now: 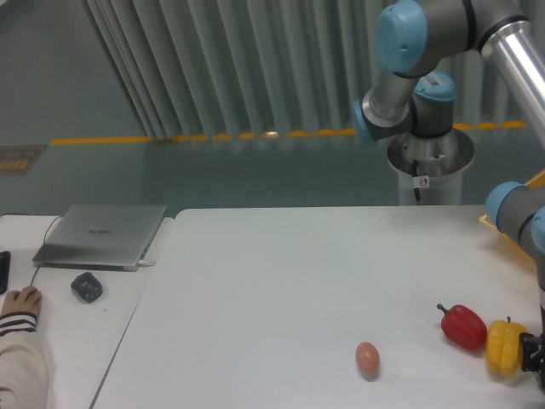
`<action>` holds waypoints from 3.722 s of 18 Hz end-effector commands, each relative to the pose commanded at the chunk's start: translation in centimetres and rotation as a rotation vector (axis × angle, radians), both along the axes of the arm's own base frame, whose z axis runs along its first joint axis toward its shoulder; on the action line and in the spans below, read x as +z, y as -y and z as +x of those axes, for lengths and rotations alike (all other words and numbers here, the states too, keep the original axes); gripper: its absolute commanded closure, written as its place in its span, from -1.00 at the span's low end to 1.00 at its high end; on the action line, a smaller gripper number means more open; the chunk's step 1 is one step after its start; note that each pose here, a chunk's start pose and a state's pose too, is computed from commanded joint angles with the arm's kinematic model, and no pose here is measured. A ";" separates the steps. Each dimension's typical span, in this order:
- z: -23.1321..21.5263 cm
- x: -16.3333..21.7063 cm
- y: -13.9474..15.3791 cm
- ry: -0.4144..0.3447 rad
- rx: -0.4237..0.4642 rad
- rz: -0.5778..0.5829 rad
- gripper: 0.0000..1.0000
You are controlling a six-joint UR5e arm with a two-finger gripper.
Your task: Place the green peppers in a basket
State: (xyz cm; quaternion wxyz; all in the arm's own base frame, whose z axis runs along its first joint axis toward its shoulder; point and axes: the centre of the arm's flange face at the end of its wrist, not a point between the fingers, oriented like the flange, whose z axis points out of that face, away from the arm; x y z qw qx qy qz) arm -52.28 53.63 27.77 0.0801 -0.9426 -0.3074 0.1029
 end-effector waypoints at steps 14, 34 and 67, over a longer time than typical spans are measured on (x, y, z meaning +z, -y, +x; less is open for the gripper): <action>1.0 5.0 0.8 -0.053 -0.047 0.031 -0.16; 1.5 11.7 18.9 0.000 -0.447 -0.079 -0.16; 0.6 9.1 23.0 0.031 -0.826 -0.178 -1.00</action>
